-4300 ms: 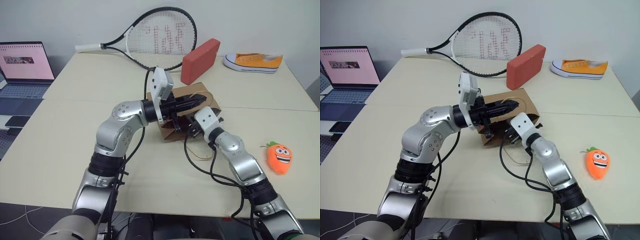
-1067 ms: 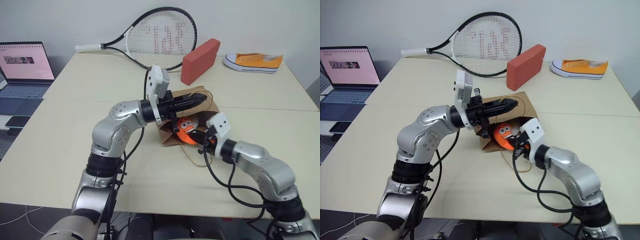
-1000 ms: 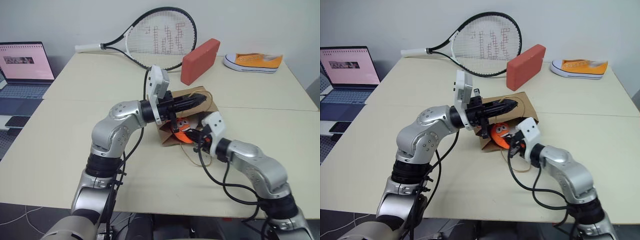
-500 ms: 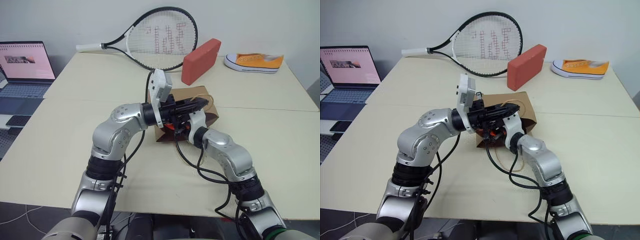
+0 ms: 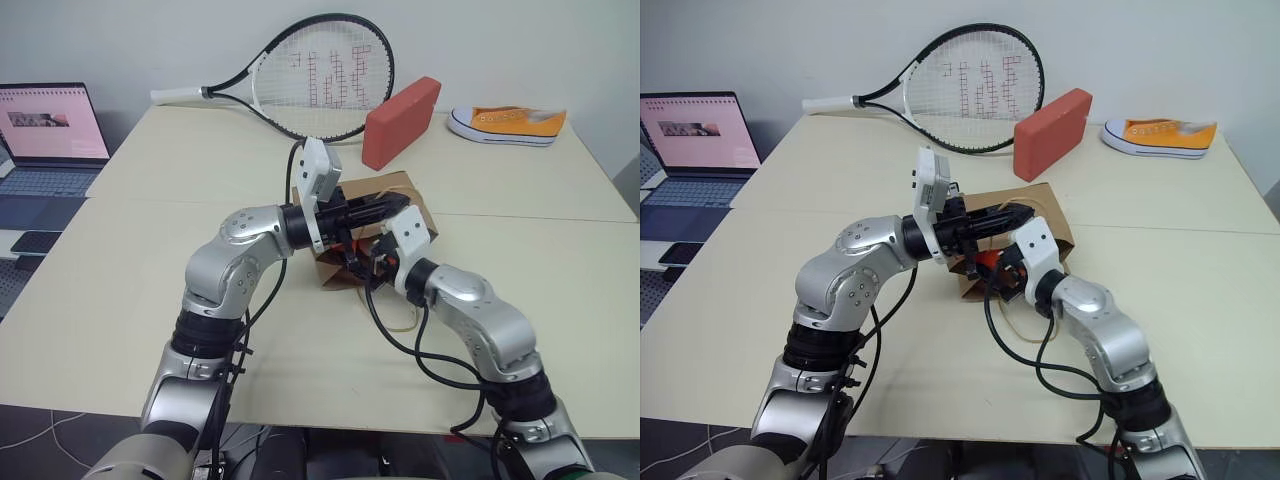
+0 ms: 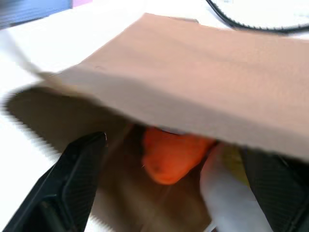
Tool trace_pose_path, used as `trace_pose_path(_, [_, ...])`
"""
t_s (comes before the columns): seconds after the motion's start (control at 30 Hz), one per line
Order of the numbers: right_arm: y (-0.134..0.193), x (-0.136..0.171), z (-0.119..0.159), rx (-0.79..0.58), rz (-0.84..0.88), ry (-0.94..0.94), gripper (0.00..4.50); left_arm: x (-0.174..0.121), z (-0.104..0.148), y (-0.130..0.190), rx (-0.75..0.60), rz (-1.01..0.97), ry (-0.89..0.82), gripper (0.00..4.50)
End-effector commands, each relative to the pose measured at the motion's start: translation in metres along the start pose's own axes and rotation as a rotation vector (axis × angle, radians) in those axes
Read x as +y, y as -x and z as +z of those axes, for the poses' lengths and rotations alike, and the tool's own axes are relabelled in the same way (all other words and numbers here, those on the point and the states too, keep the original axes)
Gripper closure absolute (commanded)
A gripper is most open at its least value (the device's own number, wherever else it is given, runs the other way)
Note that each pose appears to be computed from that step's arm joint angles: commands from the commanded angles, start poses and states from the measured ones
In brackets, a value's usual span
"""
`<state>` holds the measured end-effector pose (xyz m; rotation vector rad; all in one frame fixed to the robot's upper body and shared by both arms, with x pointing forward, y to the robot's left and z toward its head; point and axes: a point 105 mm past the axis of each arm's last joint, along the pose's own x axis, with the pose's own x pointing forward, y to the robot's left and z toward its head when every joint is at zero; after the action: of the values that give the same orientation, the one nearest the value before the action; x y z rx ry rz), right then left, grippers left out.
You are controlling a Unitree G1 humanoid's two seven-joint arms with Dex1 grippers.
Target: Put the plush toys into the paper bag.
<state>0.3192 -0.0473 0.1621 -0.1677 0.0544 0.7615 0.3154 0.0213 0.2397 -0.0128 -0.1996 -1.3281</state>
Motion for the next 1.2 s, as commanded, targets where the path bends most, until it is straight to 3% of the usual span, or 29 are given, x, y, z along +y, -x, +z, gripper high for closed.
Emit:
trace_pose_path(0.03, [0.027,0.008,0.019,-0.027,0.095,0.072,0.04,0.000,0.011,-0.004,-0.031,0.010,-0.054,4.50])
trace_pose_path(0.23, [0.080,0.009,0.012,0.101,0.233,0.124,0.04,0.003,0.010,-0.004,-0.038,0.025,-0.055,4.50])
trace_pose_path(0.4, [0.107,-0.008,-0.009,0.227,0.192,0.189,0.04,0.003,0.010,-0.004,-0.038,0.023,-0.060,4.50])
trace_pose_path(0.7, [0.086,-0.028,-0.077,0.266,-0.020,-0.019,0.04,0.001,0.006,-0.006,-0.027,0.005,-0.070,4.50])
trace_pose_path(0.8, [0.081,-0.034,-0.093,0.300,-0.060,0.029,0.04,0.000,0.006,-0.006,-0.022,0.004,-0.076,4.50])
trace_pose_path(0.9, [0.079,-0.033,-0.093,0.286,-0.056,0.003,0.62,0.001,0.006,-0.004,-0.018,0.011,-0.082,4.50])
trace_pose_path(1.2, [0.069,-0.032,-0.087,0.255,-0.036,0.002,3.89,0.002,0.006,-0.001,-0.012,0.025,-0.089,4.50])
